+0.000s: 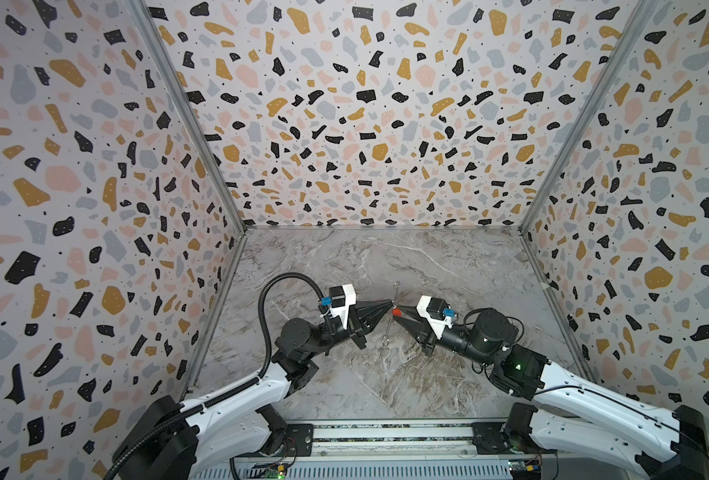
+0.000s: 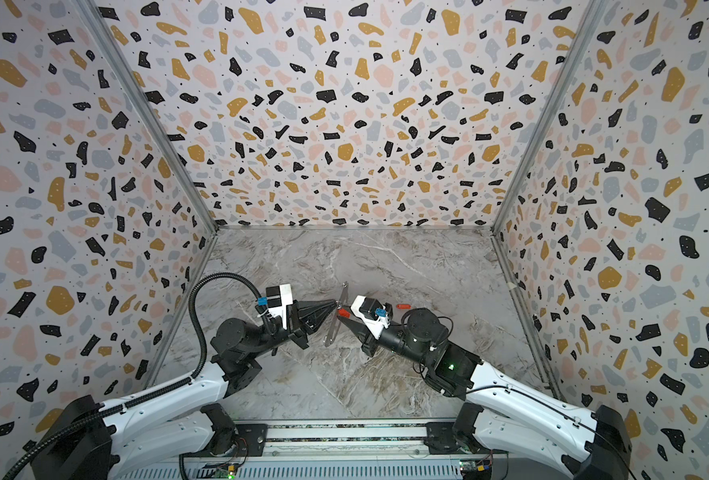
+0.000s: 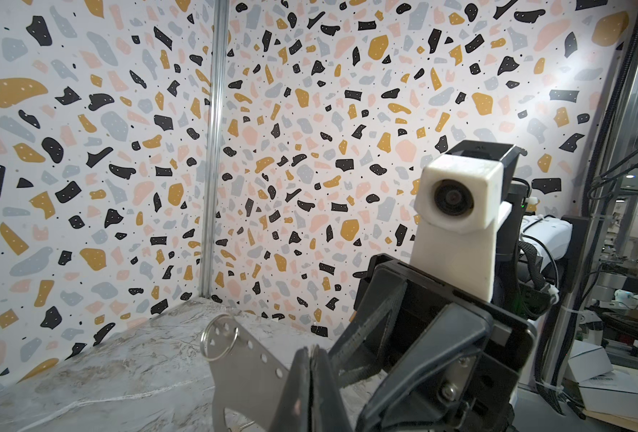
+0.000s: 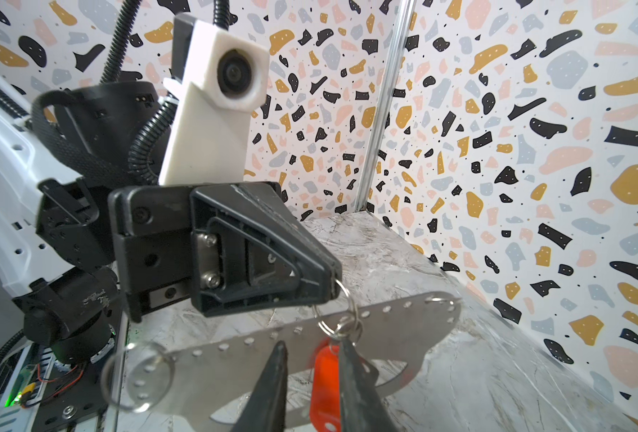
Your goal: Put the keys on the keyring
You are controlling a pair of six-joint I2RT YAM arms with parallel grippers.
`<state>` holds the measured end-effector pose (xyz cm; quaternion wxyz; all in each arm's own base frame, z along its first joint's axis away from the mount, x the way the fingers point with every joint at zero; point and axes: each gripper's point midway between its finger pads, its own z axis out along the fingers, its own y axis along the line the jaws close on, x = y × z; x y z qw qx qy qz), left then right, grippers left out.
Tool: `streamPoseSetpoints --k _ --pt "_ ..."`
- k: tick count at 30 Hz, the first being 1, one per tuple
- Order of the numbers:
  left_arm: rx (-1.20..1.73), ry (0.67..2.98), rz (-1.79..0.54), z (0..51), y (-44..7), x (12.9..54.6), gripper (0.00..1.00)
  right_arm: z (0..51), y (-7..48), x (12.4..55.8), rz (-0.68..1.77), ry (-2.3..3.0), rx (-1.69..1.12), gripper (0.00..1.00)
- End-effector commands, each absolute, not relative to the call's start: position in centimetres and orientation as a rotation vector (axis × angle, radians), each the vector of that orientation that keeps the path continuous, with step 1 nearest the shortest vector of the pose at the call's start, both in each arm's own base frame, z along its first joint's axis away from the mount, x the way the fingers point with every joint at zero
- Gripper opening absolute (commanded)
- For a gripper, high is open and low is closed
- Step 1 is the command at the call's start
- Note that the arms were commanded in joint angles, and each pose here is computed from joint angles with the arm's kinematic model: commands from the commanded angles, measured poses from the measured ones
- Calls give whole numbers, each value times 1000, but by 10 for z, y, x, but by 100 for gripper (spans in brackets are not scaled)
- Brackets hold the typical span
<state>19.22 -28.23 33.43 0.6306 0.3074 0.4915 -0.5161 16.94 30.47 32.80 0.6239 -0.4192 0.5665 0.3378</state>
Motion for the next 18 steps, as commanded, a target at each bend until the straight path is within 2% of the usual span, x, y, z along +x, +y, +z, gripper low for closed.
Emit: streamPoseSetpoints --k 1,4,11,18 --pt "702 1061 -1190 346 -278 184 0 372 297 162 803 1193 -905 26" --pt "705 1058 -1195 346 -278 183 0 376 296 163 807 1194 -889 26" --pt "713 1045 -1207 348 -277 180 0 374 300 170 804 1231 -882 18" --pt "719 1024 -1212 351 -275 176 0 368 307 174 833 1272 -901 18"
